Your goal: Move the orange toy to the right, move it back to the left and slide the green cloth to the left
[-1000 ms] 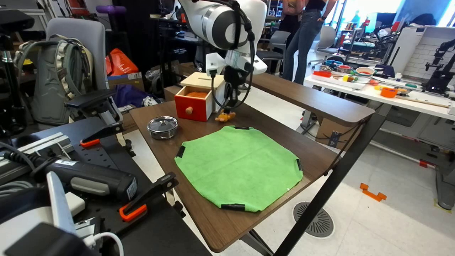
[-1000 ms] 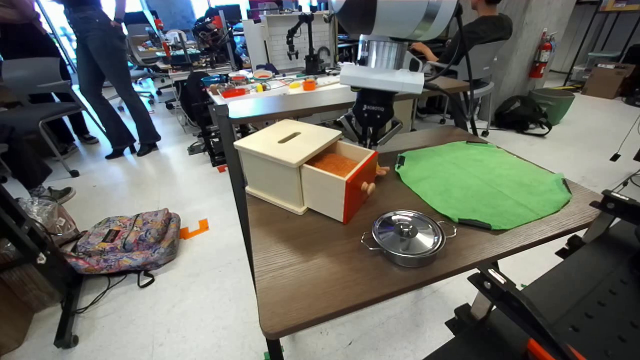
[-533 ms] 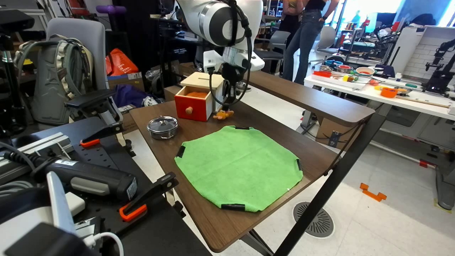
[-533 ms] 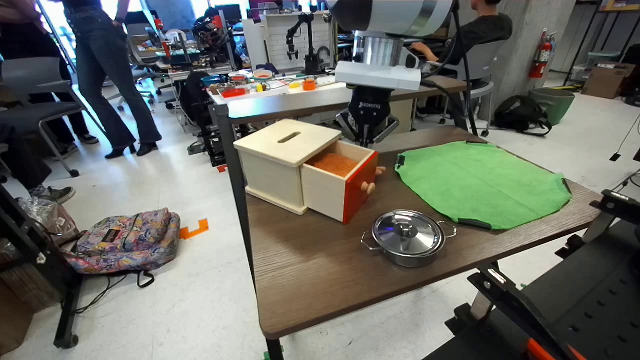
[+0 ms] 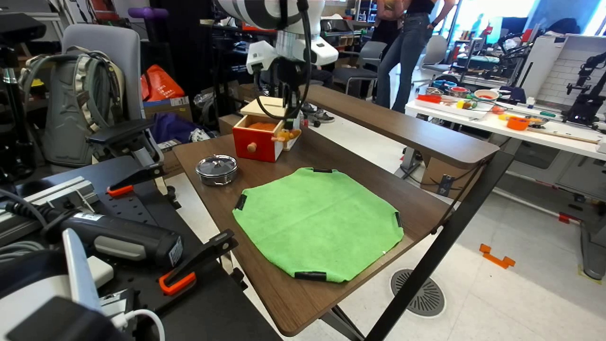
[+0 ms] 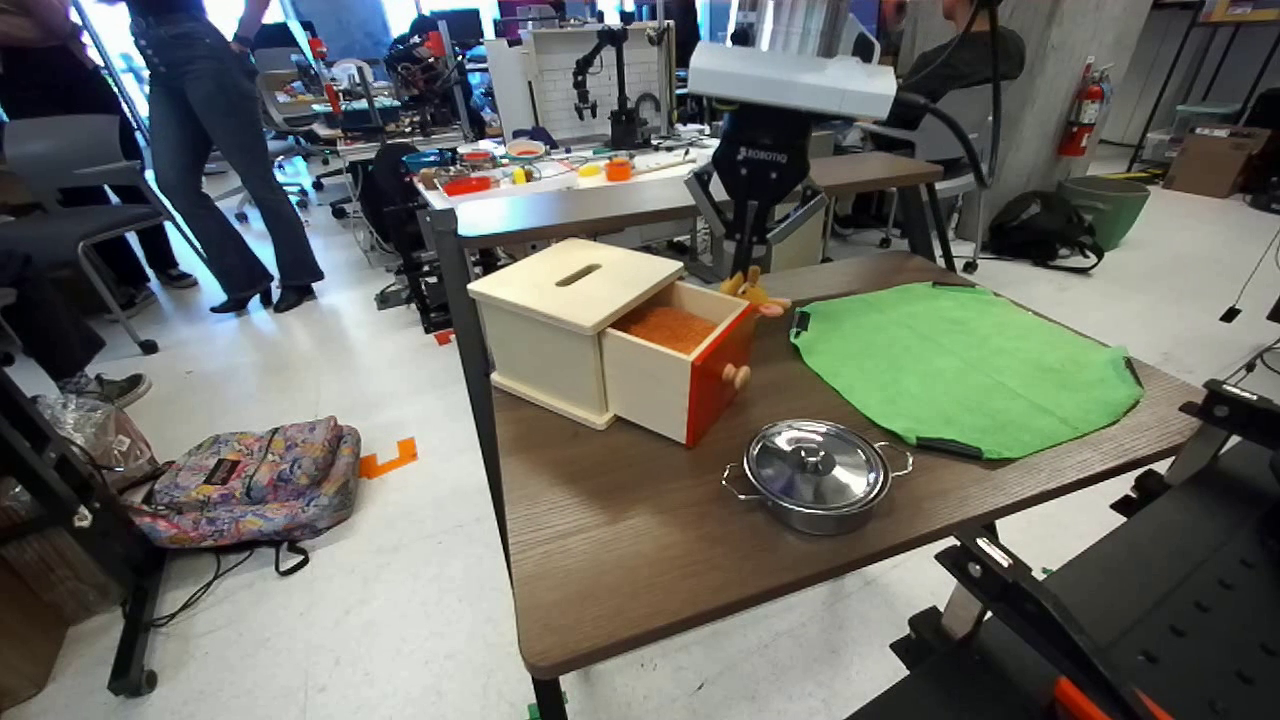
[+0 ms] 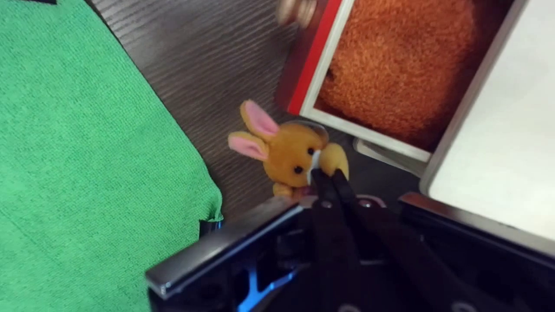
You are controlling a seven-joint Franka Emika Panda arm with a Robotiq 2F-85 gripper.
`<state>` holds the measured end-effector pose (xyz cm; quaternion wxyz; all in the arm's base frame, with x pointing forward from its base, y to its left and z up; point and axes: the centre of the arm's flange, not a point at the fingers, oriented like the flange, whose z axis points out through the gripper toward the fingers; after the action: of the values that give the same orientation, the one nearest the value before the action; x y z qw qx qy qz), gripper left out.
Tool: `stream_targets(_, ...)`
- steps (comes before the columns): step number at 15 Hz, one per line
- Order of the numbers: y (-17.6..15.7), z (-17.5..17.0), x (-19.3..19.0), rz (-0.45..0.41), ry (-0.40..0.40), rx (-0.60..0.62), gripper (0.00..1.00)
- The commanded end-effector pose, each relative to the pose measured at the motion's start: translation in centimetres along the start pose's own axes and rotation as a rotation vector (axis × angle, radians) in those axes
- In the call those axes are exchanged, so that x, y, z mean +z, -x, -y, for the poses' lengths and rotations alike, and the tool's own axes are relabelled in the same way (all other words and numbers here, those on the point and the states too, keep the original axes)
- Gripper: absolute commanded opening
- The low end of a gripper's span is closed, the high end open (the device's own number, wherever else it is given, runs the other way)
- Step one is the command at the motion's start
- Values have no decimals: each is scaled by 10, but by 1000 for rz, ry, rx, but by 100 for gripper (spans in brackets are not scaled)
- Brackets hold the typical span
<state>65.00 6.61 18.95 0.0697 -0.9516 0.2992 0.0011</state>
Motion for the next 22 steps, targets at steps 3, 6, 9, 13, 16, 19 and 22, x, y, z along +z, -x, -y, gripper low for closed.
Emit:
stream_targets(3,90,-2,-40,-55,51,-127,1)
stream_targets(6,125,14,-46,-72,100,-202,1)
stream_targets(9,150,31,-49,-83,137,-268,1)
stream_targets(13,169,57,-41,-87,171,-367,1)
stream_targets(16,186,74,-29,-71,195,-452,1)
stream_targets(19,202,94,-9,-40,242,-519,1)
stream_targets(22,213,110,12,-18,263,-581,1)
